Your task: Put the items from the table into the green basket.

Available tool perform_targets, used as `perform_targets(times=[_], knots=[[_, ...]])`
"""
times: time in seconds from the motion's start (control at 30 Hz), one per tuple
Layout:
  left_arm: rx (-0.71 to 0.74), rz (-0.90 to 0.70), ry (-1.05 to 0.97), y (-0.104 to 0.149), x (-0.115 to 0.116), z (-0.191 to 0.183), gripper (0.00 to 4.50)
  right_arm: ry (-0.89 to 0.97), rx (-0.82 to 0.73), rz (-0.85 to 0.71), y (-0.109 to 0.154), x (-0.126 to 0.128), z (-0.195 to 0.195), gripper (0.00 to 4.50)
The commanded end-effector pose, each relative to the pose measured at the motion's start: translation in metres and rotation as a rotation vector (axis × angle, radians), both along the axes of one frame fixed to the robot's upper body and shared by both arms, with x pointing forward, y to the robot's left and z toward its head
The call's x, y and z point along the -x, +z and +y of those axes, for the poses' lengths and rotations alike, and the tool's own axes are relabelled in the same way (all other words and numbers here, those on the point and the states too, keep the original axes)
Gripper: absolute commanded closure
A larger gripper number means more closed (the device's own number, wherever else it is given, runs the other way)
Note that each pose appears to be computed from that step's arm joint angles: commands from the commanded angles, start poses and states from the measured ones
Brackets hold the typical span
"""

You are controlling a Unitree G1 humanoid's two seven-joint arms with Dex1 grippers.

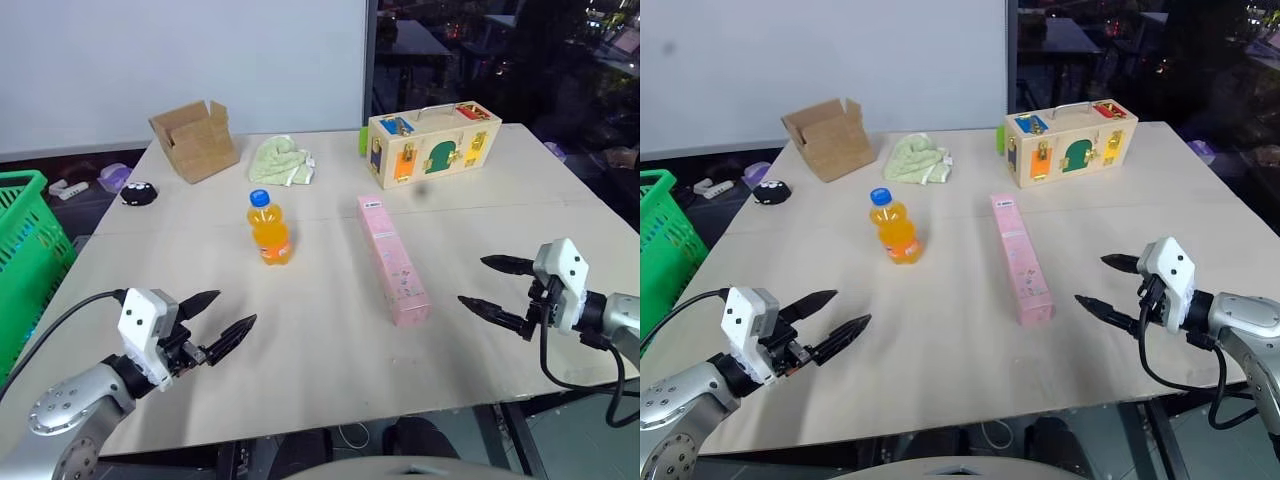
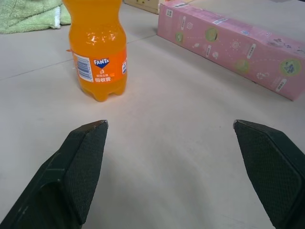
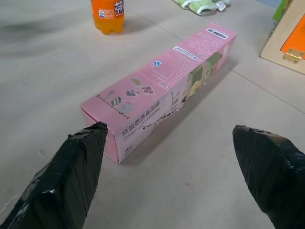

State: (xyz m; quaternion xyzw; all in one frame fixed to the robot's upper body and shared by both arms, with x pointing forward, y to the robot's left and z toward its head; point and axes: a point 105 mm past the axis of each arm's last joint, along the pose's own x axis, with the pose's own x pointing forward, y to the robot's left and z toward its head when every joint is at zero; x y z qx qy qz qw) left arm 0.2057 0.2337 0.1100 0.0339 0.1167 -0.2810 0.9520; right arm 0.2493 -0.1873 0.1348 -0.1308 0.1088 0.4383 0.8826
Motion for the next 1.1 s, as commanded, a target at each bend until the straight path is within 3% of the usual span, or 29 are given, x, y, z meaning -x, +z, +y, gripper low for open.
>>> perform_targets(times=[0.03, 0.3, 0.4, 0.57, 0.9, 1.1], knots=[[-0.012, -0.084, -0.056, 0.02, -0.002, -0.011, 0.09, -0.015, -0.025, -0.042, 0.014, -0.007, 0.009, 0.0], [-0.011, -0.179, -0.234, 0.042, -0.001, -0.041, 0.09, -0.076, -0.092, 0.018, 0.03, -0.039, 0.062, 0.0], [-0.036, -0.19, -0.255, 0.044, -0.002, -0.045, 0.09, -0.139, -0.046, 0.019, 0.03, -0.057, 0.078, 0.0], [-0.053, -0.211, -0.264, 0.045, -0.005, -0.05, 0.09, -0.158, -0.051, 0.16, 0.022, -0.071, 0.103, 0.0], [-0.04, -0.205, -0.235, 0.044, -0.002, -0.062, 0.09, -0.236, 0.074, 0.165, 0.007, -0.087, 0.101, 0.0], [-0.04, -0.198, -0.232, 0.04, 0.0, -0.062, 0.09, -0.328, 0.054, 0.278, -0.012, -0.097, 0.111, 0.0]])
